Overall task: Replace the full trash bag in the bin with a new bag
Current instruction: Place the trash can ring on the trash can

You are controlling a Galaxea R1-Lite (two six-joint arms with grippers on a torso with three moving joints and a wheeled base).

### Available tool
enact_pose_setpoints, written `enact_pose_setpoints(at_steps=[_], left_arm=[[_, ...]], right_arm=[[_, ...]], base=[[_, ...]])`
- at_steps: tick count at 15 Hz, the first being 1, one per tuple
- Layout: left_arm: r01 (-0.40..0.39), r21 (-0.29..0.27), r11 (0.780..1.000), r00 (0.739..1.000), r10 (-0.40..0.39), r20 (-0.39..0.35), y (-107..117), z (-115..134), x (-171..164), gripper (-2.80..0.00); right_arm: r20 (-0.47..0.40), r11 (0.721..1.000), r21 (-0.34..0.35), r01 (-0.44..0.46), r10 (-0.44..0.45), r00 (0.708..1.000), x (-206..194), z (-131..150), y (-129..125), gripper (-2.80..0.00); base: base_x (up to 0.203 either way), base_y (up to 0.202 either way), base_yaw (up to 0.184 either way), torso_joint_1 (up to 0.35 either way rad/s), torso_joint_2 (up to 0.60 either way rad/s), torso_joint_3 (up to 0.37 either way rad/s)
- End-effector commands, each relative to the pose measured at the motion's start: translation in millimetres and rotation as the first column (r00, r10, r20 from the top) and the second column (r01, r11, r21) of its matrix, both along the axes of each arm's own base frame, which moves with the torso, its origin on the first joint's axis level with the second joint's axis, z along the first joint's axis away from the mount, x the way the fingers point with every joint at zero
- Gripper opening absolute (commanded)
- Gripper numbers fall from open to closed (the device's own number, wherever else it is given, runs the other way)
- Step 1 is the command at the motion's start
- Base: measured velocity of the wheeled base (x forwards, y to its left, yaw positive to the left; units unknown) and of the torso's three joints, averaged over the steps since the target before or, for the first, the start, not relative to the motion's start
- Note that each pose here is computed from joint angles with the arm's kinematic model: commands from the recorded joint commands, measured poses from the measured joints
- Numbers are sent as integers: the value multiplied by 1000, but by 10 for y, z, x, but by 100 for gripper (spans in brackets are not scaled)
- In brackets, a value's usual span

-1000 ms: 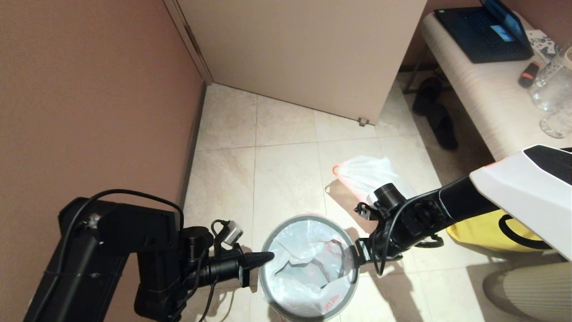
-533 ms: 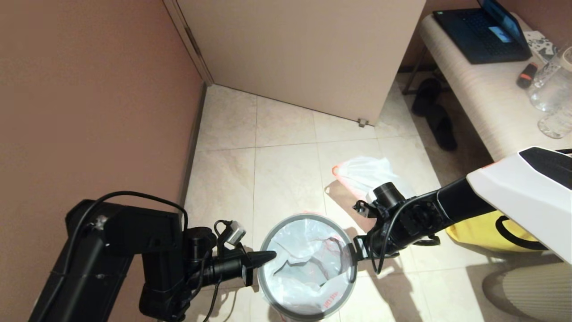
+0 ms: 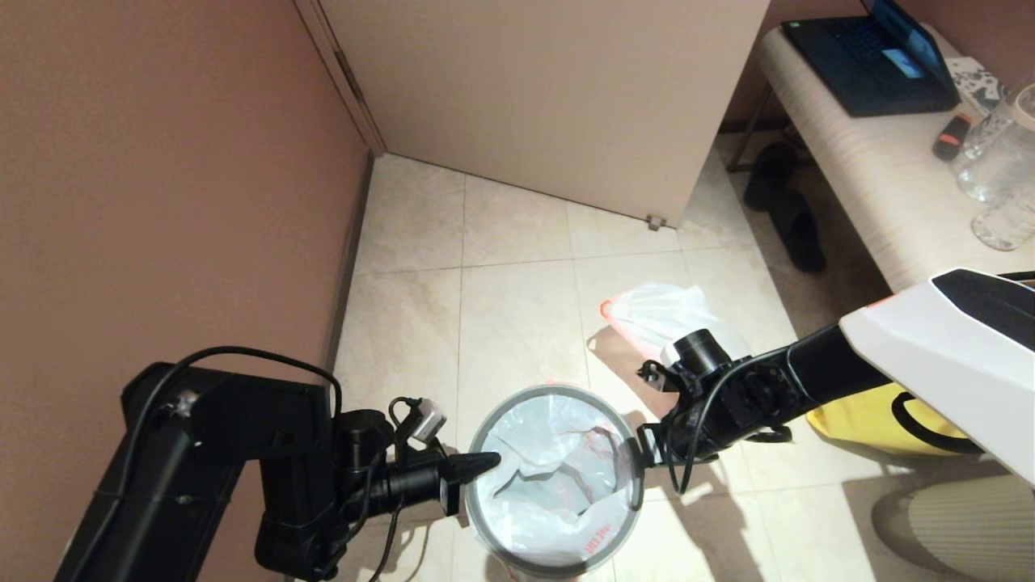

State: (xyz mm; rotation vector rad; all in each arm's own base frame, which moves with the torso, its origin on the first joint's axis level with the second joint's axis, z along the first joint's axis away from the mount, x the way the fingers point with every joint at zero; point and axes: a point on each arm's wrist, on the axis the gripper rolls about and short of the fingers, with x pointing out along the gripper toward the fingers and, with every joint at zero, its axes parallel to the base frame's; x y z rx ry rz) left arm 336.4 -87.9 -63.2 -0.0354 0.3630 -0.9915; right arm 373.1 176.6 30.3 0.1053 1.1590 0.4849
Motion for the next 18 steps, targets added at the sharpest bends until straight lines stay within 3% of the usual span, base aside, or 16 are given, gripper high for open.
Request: enact_pose_setpoints(at_steps=[1,5,9,11,13,15,16,18], left_arm=[[4,-10,1000,999,-3,43,-4,38,17,-280],[0,-26,1000,995,3,97,39,290,15,-280],[-16,-51,999,983,25,181,130,795,-122,-280],[-14,-68,998,968,31,247,154,1142,-277,-280],[-2,-116,993,945,40,325,135,1592,-501,-280],[5,-156,988,938,50,344,107,1896,-842,-280],[-16,-160,987,948,66,310,111,1908,-1018,-280],[-157,-149,976,950,190,249,126,1831,-1166,-280]], right_arm=[[5,1000,4,-1,1,1000,-22,60,5,-280],[65,999,34,-30,28,998,-288,528,74,-280],[168,991,127,-28,6,986,-618,1190,85,-280],[169,988,154,-27,0,986,-892,1444,33,-280],[141,997,78,11,-22,990,-1150,1395,-60,-280],[201,997,23,67,-71,977,-1345,1501,-194,-280],[231,996,7,85,-84,969,-1423,1564,-263,-280],[282,992,-23,125,-114,953,-1569,1688,-376,-280]], base=[[0,0,0,0,0,0],[0,0,0,0,0,0],[0,0,0,0,0,0],[0,0,0,0,0,0],[0,0,0,0,0,0],[0,0,0,0,0,0],[0,0,0,0,0,0],[0,0,0,0,0,0]])
